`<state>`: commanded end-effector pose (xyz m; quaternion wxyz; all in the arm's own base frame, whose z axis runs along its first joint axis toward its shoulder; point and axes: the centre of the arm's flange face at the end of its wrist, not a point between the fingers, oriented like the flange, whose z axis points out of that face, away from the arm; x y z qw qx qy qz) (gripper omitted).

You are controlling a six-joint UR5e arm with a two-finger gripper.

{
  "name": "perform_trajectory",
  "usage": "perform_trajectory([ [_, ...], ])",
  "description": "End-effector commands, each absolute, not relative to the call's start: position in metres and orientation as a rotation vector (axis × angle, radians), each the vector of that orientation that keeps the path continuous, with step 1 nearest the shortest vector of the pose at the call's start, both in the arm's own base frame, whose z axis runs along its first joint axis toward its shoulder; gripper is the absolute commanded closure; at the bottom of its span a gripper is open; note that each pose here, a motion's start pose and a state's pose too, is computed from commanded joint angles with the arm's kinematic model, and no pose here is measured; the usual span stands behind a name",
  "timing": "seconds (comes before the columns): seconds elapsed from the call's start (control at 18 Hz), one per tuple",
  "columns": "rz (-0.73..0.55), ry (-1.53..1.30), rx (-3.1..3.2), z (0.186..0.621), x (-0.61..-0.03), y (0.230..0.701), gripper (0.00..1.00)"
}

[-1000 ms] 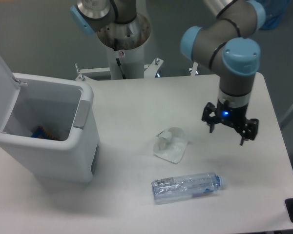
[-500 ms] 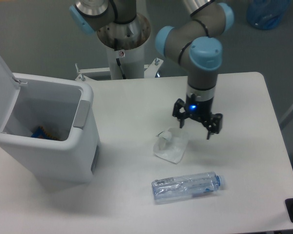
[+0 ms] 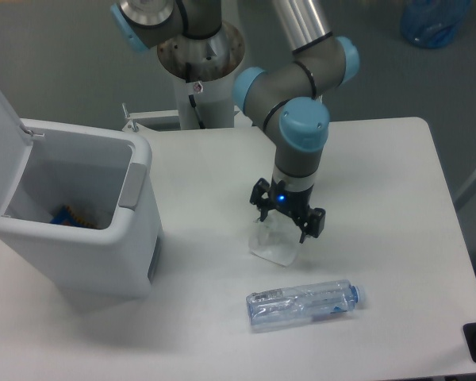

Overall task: Place the trash in the trash can
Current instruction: 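Move the gripper over the crumpled clear plastic bag and lower it, then close the gripper on the plastic bag and lift it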

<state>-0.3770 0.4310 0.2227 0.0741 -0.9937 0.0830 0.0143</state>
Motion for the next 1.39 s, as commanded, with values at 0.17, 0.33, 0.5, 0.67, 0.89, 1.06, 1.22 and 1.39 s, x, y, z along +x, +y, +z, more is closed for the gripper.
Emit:
perform_trajectory([
  [0.17,0.016,0.242,-3.013,0.207,-0.367,0.436,0.00],
  [0.33,0.042,0.263,-3.045,0.204,-0.366,0.438,0.00],
  [0.5,0.067,0.288,-3.033,0.211,-0.375,0.445,0.28],
  [0.67,0.078,0.286,-3.029,0.216,-0.376,0.443,1.00],
  [0.89,0.077,0.281,-3.023,0.218,-0.377,0.443,1.00],
  [1.06,0.071,0.277,-3.026,0.218,-0.378,0.441,1.00],
  [1.22,0.106,0.272,-3.014,0.234,-0.379,0.440,1.00],
  [1.39,0.127,0.263,-3.006,0.251,-0.382,0.438,1.00],
])
